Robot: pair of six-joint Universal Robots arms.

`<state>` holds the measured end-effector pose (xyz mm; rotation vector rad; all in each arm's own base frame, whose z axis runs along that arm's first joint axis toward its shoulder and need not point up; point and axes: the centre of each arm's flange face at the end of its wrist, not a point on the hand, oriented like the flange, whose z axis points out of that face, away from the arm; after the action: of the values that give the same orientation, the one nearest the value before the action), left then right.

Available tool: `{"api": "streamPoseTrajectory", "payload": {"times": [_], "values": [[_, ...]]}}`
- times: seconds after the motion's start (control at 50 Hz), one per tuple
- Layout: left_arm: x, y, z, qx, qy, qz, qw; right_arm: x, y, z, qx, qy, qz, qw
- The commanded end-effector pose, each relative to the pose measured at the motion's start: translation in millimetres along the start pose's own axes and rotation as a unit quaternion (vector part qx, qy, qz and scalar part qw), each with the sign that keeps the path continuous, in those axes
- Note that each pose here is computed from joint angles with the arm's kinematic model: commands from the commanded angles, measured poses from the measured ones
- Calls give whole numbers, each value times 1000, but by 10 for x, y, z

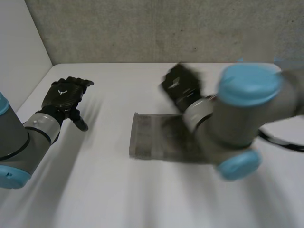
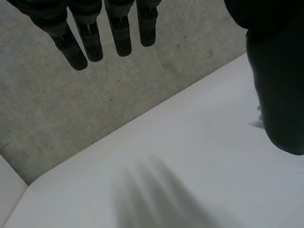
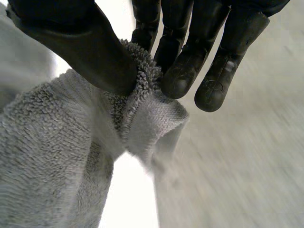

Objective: Fold the towel.

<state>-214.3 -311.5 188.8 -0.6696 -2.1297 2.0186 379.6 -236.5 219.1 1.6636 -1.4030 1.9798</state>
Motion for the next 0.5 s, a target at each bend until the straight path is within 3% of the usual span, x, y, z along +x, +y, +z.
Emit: {"api": "streamPoseTrajectory", "payload": {"times": [0.02, 0.18, 0.26, 0.38, 0.5], "values": [[21, 20, -12, -3, 3, 0, 1000, -739, -161, -91, 27, -87, -13, 996], [34, 27, -16, -4, 5, -1, 1000, -740, -136, -67, 29, -84, 11, 996], [41, 30, -20, -5, 6, -1, 1000, -314, -135, -125, 26, -40, 84, 995], [46, 28, -20, -4, 7, 0, 1000, 142, 404, -224, -58, 2, 181, 982], [55, 41, -22, -6, 8, -1, 1000, 173, 948, -517, -160, -19, 215, 963]]}}
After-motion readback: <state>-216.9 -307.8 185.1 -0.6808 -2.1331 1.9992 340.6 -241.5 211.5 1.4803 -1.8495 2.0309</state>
